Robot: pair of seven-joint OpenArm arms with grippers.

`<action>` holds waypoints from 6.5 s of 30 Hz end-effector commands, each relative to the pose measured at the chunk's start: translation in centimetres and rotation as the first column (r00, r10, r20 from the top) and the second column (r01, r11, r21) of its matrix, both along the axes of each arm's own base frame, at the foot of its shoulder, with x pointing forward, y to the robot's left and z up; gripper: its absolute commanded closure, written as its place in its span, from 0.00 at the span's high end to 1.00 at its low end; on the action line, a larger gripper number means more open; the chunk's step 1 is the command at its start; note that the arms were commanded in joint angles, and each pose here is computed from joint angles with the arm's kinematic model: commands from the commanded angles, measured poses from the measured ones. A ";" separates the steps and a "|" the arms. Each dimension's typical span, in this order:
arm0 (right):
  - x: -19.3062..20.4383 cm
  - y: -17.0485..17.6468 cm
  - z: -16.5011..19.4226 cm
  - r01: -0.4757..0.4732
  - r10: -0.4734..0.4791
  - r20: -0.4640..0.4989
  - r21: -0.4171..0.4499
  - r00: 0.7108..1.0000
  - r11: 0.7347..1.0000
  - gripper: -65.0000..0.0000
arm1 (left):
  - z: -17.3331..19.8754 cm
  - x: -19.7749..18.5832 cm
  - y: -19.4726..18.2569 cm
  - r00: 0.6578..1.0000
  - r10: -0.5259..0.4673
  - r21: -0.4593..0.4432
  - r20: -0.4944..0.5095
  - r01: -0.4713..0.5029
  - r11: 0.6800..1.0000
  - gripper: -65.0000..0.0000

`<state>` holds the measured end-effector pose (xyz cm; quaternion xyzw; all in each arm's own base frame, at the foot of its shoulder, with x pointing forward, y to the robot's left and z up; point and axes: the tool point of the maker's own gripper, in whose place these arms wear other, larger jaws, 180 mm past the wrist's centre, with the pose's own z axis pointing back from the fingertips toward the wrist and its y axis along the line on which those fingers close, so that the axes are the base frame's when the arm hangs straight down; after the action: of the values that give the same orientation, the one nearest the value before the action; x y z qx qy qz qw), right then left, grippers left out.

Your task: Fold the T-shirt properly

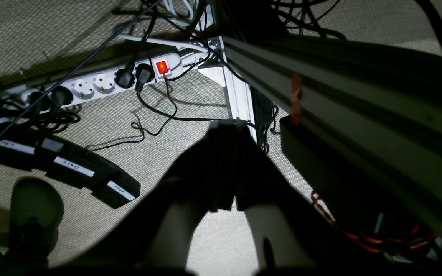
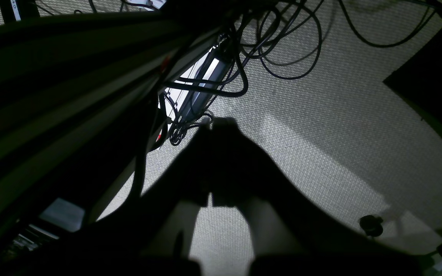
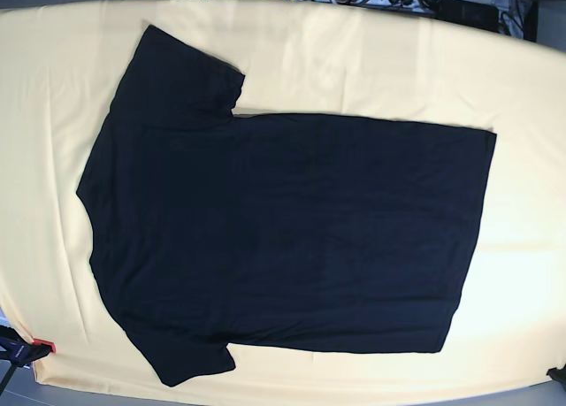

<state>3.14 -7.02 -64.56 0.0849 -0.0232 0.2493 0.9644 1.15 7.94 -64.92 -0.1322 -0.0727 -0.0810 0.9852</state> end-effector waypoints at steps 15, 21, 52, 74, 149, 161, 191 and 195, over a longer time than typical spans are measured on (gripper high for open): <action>0.5 0.1 0.1 -0.003 0.003 0.016 0.010 1.000 1.000 0.00 | 0.1 -0.1 -0.2 1.000 0.008 -0.010 0.004 -0.008 1.000 0.00; 0.5 0.1 0.1 -0.003 0.003 0.016 0.010 1.000 1.000 0.00 | 0.1 -0.1 -0.2 1.000 0.008 -0.010 0.004 -0.008 1.000 0.00; -12.5 -1.4 1.3 -0.197 0.216 -0.245 0.100 0.945 0.975 0.00 | 2.5 -8.0 0.4 0.980 -0.116 -0.124 -0.162 0.097 0.988 0.00; -14.8 -5.9 18.6 -0.287 0.286 -0.044 -0.017 0.957 0.958 0.00 | 19.2 -11.8 7.4 0.871 -0.492 0.029 0.018 0.491 0.871 0.00; 9.1 -6.8 34.2 -0.289 0.188 0.686 0.033 0.703 0.957 0.00 | 31.5 24.8 21.8 0.095 -0.965 0.661 0.244 0.712 0.237 0.55; 9.1 -6.7 34.1 -0.276 0.172 0.687 0.043 0.706 0.960 0.00 | 31.8 27.5 18.4 0.063 -0.941 0.686 0.332 0.669 0.287 0.48; 9.3 -5.3 29.8 -0.392 0.251 0.635 0.090 0.731 0.915 0.49 | 32.6 29.1 19.3 0.154 -0.924 0.709 0.350 0.602 0.368 0.00; 9.1 -4.9 28.0 -0.408 0.299 0.614 0.041 0.730 0.912 0.49 | 32.6 29.1 19.3 0.155 -0.924 0.708 0.349 0.603 0.368 0.00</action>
<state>11.94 -11.96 -37.16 0.0882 -0.3197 0.4383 0.8354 29.27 26.54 -33.79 0.0825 -0.3400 -0.6395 0.6845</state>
